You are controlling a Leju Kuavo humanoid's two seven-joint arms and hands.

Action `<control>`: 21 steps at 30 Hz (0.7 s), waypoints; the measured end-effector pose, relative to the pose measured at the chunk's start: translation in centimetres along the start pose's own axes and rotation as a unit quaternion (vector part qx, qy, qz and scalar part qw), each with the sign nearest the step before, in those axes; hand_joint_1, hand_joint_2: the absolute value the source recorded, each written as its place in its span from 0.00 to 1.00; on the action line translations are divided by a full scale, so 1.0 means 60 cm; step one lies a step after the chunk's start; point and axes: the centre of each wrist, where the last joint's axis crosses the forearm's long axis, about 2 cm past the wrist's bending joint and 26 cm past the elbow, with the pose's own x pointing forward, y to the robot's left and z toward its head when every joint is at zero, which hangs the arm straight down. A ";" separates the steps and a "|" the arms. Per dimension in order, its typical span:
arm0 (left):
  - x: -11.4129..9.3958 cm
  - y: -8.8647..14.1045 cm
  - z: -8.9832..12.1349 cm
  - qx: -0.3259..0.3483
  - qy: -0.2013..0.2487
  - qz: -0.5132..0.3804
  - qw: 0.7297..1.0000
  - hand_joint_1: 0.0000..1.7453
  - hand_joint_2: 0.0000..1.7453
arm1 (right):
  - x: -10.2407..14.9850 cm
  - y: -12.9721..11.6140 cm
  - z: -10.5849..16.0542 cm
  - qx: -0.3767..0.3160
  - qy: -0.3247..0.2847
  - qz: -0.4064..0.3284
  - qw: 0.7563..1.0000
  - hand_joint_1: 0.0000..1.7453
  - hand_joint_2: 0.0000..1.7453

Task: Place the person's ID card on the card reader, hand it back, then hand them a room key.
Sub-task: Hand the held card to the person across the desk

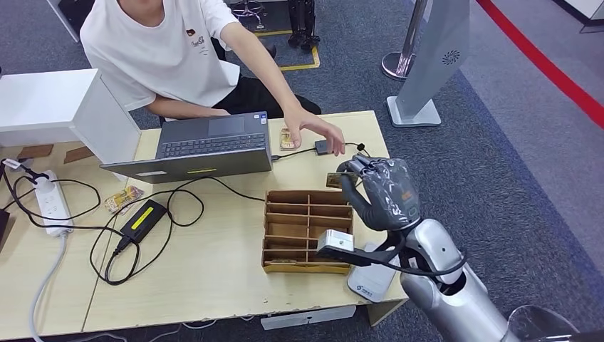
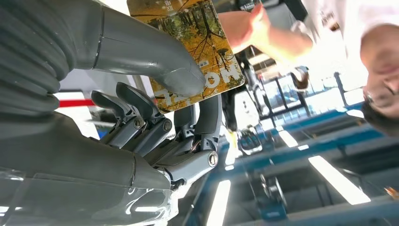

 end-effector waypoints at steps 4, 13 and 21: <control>0.000 0.000 0.000 -0.002 -0.001 -0.001 1.000 0.00 1.00 | 0.000 -0.012 -0.009 -0.015 -0.006 0.021 1.000 1.00 1.00; 0.008 -0.004 -0.001 -0.015 -0.016 -0.035 0.999 0.00 1.00 | -0.001 -0.004 -0.091 -0.053 -0.007 0.157 0.986 1.00 1.00; 0.016 -0.007 -0.002 -0.022 -0.025 -0.061 0.998 0.00 1.00 | 0.000 0.036 -0.140 -0.066 -0.022 0.214 0.974 1.00 1.00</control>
